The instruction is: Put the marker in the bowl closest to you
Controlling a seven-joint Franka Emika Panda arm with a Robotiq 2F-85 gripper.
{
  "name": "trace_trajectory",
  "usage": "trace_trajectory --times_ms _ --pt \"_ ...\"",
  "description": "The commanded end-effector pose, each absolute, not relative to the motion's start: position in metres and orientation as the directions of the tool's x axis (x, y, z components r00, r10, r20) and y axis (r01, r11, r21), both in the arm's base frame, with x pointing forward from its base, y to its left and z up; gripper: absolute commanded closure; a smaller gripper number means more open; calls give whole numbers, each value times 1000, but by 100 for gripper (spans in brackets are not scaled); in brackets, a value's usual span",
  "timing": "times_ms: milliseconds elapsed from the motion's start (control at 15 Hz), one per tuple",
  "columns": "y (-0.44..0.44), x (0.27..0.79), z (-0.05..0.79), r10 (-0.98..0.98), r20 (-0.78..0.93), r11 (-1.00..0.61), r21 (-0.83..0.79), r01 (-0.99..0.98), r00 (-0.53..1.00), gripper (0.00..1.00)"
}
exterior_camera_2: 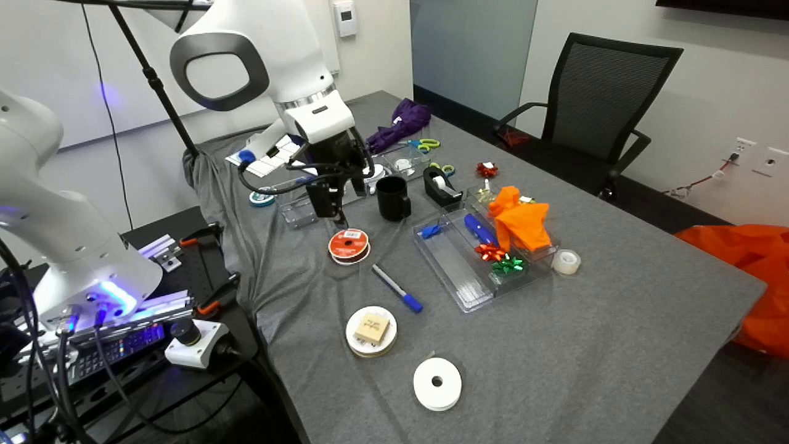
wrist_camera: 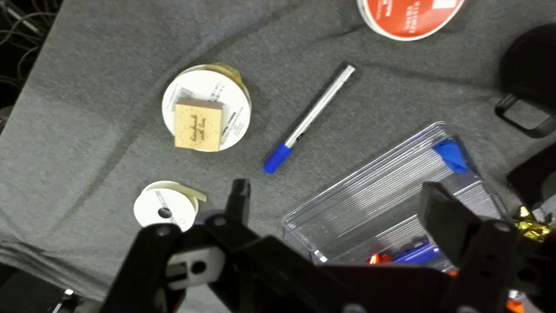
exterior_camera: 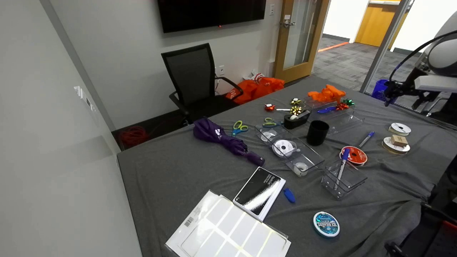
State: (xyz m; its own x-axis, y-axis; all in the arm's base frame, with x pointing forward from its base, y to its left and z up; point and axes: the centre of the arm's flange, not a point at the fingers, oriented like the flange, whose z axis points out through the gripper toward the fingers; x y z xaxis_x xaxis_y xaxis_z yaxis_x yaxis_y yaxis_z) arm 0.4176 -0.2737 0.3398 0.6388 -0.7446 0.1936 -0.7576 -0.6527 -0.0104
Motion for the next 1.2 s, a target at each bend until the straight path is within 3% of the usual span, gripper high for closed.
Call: trace_trajectory --times_ms 0,600,1133 --pt "-293 439 321 -791 103 -612 -141 -778 603 0" --pt "-332 504 262 -914 3 -404 -76 -912 405 0" --pt "-357 504 168 -929 32 -369 1 -929 369 0"
